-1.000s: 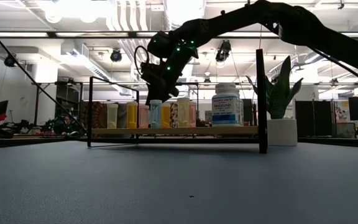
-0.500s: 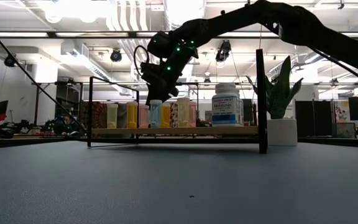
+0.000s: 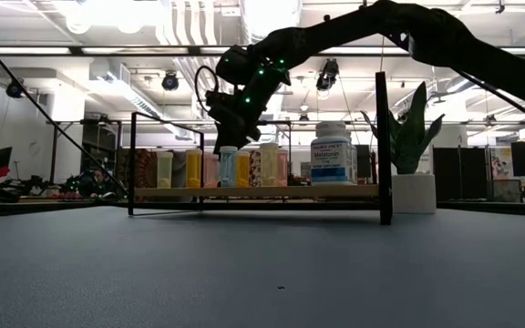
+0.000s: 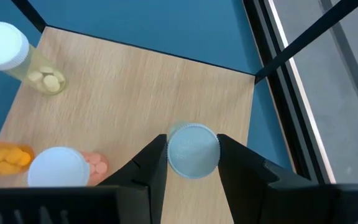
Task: Pick and place medicine bottles onto shelf by color
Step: Put the blue pill bottle on the shelf
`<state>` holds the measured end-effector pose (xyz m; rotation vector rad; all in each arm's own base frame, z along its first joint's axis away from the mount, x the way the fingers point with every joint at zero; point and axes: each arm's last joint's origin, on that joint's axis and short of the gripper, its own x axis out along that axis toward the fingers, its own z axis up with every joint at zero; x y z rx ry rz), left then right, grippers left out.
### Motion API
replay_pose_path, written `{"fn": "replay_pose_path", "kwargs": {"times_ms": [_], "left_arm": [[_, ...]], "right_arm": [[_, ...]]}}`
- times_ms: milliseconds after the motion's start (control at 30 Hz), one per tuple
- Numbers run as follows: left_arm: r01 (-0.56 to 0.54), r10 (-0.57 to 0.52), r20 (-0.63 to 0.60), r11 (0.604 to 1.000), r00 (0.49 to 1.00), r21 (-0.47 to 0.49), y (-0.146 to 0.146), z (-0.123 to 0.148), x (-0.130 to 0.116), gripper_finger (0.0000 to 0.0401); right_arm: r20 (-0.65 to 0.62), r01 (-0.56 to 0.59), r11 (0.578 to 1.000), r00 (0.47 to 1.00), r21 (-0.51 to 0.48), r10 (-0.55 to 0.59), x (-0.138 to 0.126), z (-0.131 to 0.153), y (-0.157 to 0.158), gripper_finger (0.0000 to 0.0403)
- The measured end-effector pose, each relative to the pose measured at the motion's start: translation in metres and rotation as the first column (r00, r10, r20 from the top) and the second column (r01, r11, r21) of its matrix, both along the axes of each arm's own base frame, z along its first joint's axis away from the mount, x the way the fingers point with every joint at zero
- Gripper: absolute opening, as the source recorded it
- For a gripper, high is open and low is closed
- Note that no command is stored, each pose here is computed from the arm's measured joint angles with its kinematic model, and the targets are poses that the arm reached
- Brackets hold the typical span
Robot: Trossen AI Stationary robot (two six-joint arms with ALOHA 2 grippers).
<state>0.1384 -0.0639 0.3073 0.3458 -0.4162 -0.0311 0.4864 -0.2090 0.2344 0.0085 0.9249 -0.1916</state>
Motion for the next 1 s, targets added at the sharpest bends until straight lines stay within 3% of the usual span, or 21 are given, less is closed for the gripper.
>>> {"fn": "replay_pose_path", "kwargs": {"times_ms": [267, 533, 800, 1000], "left_arm": [[0.000, 0.000, 0.000, 1.000, 1.000, 0.000, 0.000, 0.000, 0.000, 0.0212], [0.000, 0.000, 0.000, 1.000, 1.000, 0.000, 0.000, 0.000, 0.000, 0.0212], [0.000, 0.000, 0.000, 1.000, 1.000, 0.001, 0.000, 0.000, 0.000, 0.0212], [-0.002, 0.002, 0.001, 1.000, 1.000, 0.006, 0.000, 0.000, 0.000, 0.0212]], "right_arm": [[0.005, 0.010, 1.000, 1.000, 0.006, -0.010, 0.000, 0.000, 0.000, 0.0162], [0.003, 0.022, 1.000, 1.000, 0.016, -0.022, -0.001, 0.003, 0.000, 0.0176], [0.062, 0.035, 0.999, 0.997, -0.010, -0.034, -0.010, 0.036, 0.004, 0.0164], [0.021, 0.086, 0.996, 0.996, -0.034, -0.085, -0.015, 0.035, 0.001, 0.0127]]}}
